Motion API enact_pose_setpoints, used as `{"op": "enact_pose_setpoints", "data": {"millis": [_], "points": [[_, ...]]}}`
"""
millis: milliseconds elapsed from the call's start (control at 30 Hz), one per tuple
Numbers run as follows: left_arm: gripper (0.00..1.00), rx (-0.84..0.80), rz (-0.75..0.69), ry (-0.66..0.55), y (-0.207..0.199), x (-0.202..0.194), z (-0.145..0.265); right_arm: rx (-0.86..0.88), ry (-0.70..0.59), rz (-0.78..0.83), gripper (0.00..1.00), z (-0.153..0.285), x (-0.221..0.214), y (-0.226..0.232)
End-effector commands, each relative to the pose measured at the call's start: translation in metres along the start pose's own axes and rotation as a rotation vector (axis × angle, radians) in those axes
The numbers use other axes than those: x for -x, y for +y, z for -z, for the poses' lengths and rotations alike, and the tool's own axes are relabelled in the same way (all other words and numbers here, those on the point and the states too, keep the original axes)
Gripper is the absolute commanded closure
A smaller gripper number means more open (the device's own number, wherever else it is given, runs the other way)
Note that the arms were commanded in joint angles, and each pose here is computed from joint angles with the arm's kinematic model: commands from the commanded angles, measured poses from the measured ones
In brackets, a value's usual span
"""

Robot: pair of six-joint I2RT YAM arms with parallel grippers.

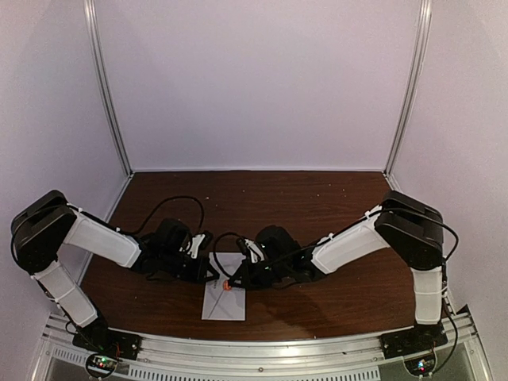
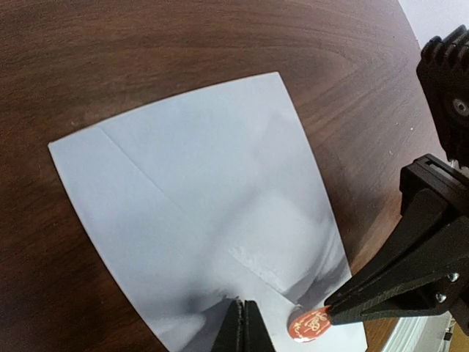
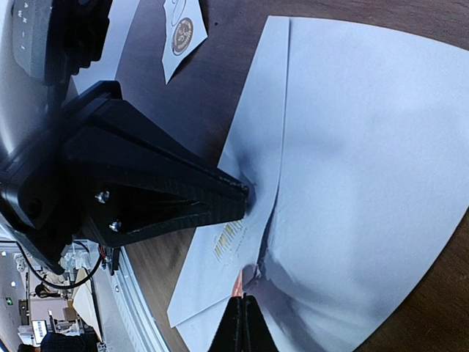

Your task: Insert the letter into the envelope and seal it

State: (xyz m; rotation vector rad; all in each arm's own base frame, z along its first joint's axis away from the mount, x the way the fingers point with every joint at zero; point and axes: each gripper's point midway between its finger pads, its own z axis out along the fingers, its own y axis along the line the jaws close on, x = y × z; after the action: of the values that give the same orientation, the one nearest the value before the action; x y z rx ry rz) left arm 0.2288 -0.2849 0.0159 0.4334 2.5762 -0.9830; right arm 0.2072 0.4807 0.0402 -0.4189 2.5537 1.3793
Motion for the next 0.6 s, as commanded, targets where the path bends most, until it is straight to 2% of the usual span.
{"op": "enact_pose_setpoints", "data": {"millis": [0,567], "points": [[1.00,0.057,0.019,0.090,0.0178,-0.0297,-0.0045,-0.003,-0.035,0.017,1.00,-0.0044,0.0088,0.0025],[1.00,0.058,0.016,0.094,0.0174,-0.0295,-0.0043,0.004,-0.052,0.018,1.00,-0.0061,0.0161,-0.0011]]}}
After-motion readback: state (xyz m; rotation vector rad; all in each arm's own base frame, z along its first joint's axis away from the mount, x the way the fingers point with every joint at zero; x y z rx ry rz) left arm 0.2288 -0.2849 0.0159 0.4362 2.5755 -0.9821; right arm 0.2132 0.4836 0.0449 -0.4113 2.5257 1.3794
